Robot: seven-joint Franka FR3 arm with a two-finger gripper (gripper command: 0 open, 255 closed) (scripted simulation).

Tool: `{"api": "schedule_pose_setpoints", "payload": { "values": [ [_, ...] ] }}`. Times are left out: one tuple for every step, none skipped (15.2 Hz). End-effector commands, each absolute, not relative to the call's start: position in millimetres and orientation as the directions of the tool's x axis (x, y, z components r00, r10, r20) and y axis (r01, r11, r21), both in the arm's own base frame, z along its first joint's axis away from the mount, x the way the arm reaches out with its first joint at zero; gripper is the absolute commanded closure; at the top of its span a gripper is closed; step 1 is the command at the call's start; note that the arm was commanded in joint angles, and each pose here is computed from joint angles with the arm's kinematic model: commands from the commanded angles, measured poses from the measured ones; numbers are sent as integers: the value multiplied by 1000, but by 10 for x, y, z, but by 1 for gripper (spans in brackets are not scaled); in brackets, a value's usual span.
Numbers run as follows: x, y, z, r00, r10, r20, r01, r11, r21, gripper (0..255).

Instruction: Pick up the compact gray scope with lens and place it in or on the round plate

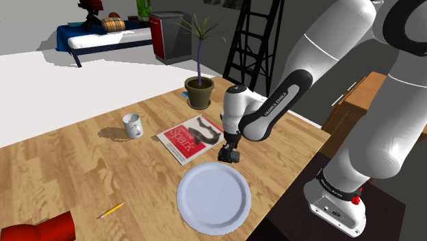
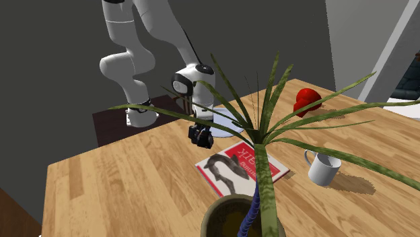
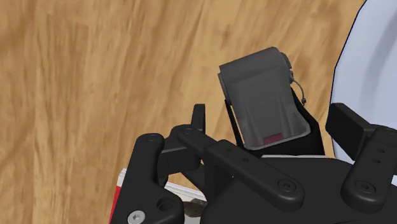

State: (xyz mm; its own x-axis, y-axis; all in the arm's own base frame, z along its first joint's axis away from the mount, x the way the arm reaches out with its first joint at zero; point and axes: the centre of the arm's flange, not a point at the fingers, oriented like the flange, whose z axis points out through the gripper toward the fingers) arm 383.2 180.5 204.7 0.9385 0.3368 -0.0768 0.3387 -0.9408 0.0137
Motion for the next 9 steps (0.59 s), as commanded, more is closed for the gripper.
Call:
{"api": "schedule_pose_setpoints", "payload": {
  "values": [
    [3834,1808,2042,938,337,-77,339,-941,14,0],
    [3834,1808,2042,938,337,-77,339,-941,14,0],
    [3834,1808,2042,938,337,-77,339,-941,14,0],
    [3834,1807,2042,938,337,-77,339,-941,14,0],
    [3834,1807,2042,938,337,-77,339,-941,14,255],
    [3834,1807,2042,938,337,-77,339,-941,14,255],
    [3834,1807,2042,938,337,-77,339,-941,14,255],
    [3833,1809,2043,938,337,-77,339,-941,14,255],
    [3834,1809,2043,938,337,-77,339,-941,14,255]
  ]
}}
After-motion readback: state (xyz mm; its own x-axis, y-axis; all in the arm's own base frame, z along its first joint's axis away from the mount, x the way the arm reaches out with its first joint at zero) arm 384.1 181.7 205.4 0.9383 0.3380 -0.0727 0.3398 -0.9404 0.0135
